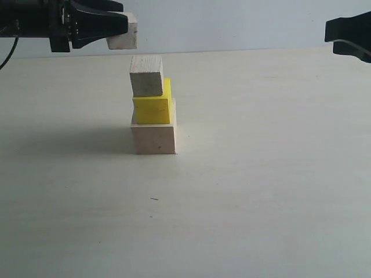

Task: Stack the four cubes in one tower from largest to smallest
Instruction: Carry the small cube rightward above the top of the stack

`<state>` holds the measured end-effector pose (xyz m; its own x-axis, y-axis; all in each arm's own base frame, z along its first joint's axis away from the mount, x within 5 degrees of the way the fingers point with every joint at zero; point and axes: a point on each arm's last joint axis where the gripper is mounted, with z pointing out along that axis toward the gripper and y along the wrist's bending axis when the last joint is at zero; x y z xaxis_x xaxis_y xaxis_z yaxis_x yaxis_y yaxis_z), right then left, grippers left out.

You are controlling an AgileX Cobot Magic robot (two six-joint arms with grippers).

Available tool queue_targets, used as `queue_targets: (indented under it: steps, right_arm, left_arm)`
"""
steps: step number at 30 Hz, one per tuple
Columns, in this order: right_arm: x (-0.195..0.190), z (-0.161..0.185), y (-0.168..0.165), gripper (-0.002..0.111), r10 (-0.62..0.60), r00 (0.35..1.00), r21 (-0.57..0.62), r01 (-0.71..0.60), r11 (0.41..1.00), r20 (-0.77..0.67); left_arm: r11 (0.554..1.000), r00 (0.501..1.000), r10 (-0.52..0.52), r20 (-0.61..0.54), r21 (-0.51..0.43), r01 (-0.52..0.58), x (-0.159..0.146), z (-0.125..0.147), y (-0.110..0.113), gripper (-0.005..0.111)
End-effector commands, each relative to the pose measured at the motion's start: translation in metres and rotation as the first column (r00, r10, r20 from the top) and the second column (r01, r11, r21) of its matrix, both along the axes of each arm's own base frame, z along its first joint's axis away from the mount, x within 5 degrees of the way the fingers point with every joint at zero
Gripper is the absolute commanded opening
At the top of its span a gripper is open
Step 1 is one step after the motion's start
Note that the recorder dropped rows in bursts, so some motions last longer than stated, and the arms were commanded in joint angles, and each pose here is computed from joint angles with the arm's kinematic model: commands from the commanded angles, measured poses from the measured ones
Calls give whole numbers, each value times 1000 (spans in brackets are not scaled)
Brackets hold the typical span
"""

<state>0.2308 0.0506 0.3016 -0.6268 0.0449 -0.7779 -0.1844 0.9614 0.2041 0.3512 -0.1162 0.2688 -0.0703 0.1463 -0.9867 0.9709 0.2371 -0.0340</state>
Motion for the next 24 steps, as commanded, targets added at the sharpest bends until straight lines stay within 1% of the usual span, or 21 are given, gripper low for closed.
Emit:
queue_targets:
  steps: [1, 5, 7, 12, 14, 19, 21, 24]
  right_arm:
    - [-1, 1, -1, 0, 9, 1000, -19, -8, 1000, 18]
    - [-1, 1, -1, 0, 10, 1000, -20, -10, 1000, 19]
    - [-1, 1, -1, 0, 10, 1000, -20, -10, 1000, 19]
    - [-1, 1, 0, 0, 5, 1000, 1, -5, 1000, 16]
    - [-1, 1, 0, 0, 7, 1000, 0, -7, 1000, 16]
    - [-1, 1, 0, 0, 12, 1000, -7, -11, 1000, 19]
    - [-1, 1, 0, 0, 12, 1000, -7, -11, 1000, 19]
    - [-1, 1, 0, 0, 11, 1000, -5, -11, 1000, 18]
  left_arm:
    - [999, 999, 1, 39, -55, 2, 1, 9, -8, 0]
    - [998, 1000, 7, 26, -66, -5, 1, 10, -8, 0]
    - [997, 1000, 14, -19, -82, -15, 1, 11, -8, 0]
    - [995, 1000, 21, -23, -95, -23, 2, 12, -8, 0]
    - [997, 1000, 9, -20, -72, -10, 1, 10, -8, 0]
    - [998, 999, -48, -10, 33, 48, -4, 1, -8, 0]
    - [998, 999, -52, -12, 41, 53, -4, 0, -8, 0]
    - [999, 999, -44, -21, 26, 44, -4, 1, -8, 0]
